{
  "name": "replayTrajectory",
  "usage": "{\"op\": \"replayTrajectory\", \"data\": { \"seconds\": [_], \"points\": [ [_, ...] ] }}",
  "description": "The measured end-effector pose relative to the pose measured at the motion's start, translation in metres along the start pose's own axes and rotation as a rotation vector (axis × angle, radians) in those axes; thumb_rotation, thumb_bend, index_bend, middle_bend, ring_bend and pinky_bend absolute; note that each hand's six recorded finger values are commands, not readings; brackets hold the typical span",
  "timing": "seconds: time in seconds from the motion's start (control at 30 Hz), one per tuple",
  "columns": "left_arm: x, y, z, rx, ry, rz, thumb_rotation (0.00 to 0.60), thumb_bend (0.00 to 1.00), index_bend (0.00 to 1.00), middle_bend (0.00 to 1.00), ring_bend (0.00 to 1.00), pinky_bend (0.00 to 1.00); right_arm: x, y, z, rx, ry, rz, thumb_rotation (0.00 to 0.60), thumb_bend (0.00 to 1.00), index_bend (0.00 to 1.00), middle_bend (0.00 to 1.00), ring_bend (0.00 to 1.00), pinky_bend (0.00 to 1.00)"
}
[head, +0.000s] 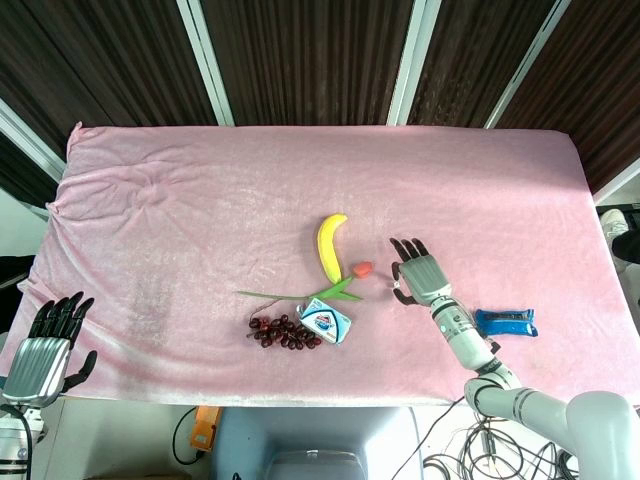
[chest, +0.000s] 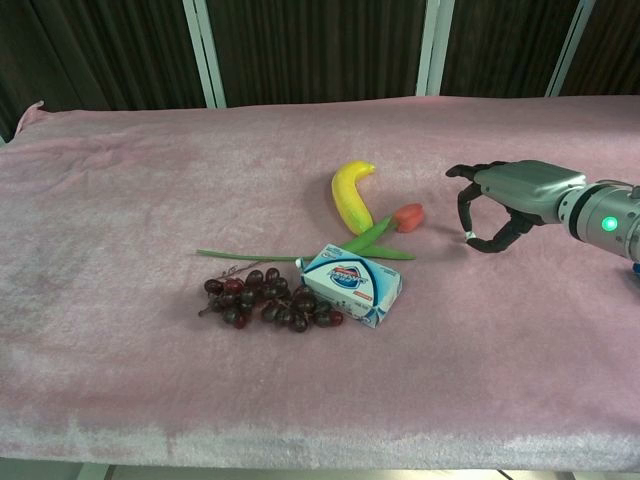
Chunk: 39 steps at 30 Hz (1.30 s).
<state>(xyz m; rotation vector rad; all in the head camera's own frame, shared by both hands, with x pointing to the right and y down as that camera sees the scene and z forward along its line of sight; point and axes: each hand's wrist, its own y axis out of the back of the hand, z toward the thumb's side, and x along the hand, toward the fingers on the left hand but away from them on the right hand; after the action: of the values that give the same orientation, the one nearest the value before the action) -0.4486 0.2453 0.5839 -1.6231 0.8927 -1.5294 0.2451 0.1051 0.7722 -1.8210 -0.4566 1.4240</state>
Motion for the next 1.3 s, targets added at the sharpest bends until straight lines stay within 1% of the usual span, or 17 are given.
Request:
{"op": "replayTrajectory", "data": {
  "seconds": [0.27, 0.43, 0.6, 0.83, 0.93, 1.03, 1.13, 1.23, 1.3],
  "points": [
    [-0.001, 0.001, -0.002, -0.004, 0.005, 0.002, 0.600, 0.40, 0.00, 0.00, 0.00, 0.00, -0.001, 0.000, -0.001, 0.000, -0.005, 0.002, 0.600, 0.48, 0.62, 0.03, 0.00, 0.00],
    [-0.001, 0.002, -0.003, -0.005, 0.006, 0.005, 0.600, 0.40, 0.00, 0.00, 0.00, 0.00, -0.004, -0.003, 0.002, 0.004, -0.004, 0.003, 0.600, 0.48, 0.66, 0.04, 0.00, 0.00],
    [-0.001, 0.002, -0.003, -0.007, 0.008, 0.004, 0.599, 0.40, 0.00, 0.00, 0.00, 0.00, -0.005, -0.003, 0.002, 0.010, -0.007, -0.003, 0.600, 0.48, 0.72, 0.04, 0.00, 0.00],
    [-0.002, 0.003, -0.004, -0.008, 0.012, 0.009, 0.600, 0.40, 0.00, 0.00, 0.00, 0.00, -0.003, 0.003, 0.004, -0.004, 0.000, -0.028, 0.600, 0.48, 0.73, 0.04, 0.00, 0.00],
    [-0.003, 0.003, -0.005, -0.008, 0.012, 0.011, 0.600, 0.41, 0.00, 0.00, 0.00, 0.00, 0.000, 0.013, 0.008, -0.027, 0.017, -0.063, 0.600, 0.48, 0.73, 0.04, 0.00, 0.00],
    [-0.003, 0.003, -0.005, -0.009, 0.013, 0.012, 0.600, 0.41, 0.00, 0.00, 0.00, 0.00, 0.008, 0.028, 0.013, -0.056, 0.044, -0.113, 0.600, 0.48, 0.72, 0.04, 0.00, 0.00],
    [-0.004, 0.004, -0.005, -0.010, 0.014, 0.014, 0.600, 0.41, 0.00, 0.00, 0.00, 0.00, 0.021, 0.049, 0.017, -0.095, 0.072, -0.175, 0.600, 0.48, 0.71, 0.04, 0.00, 0.00],
    [-0.005, 0.004, -0.006, -0.012, 0.017, 0.016, 0.600, 0.40, 0.00, 0.00, 0.00, 0.00, 0.041, 0.074, 0.011, -0.151, 0.087, -0.253, 0.600, 0.48, 0.70, 0.04, 0.00, 0.00],
    [-0.005, 0.004, -0.006, -0.011, 0.018, 0.015, 0.600, 0.40, 0.00, 0.00, 0.00, 0.00, 0.056, 0.090, -0.001, -0.196, 0.077, -0.303, 0.600, 0.48, 0.69, 0.04, 0.00, 0.00]
  ]
}}
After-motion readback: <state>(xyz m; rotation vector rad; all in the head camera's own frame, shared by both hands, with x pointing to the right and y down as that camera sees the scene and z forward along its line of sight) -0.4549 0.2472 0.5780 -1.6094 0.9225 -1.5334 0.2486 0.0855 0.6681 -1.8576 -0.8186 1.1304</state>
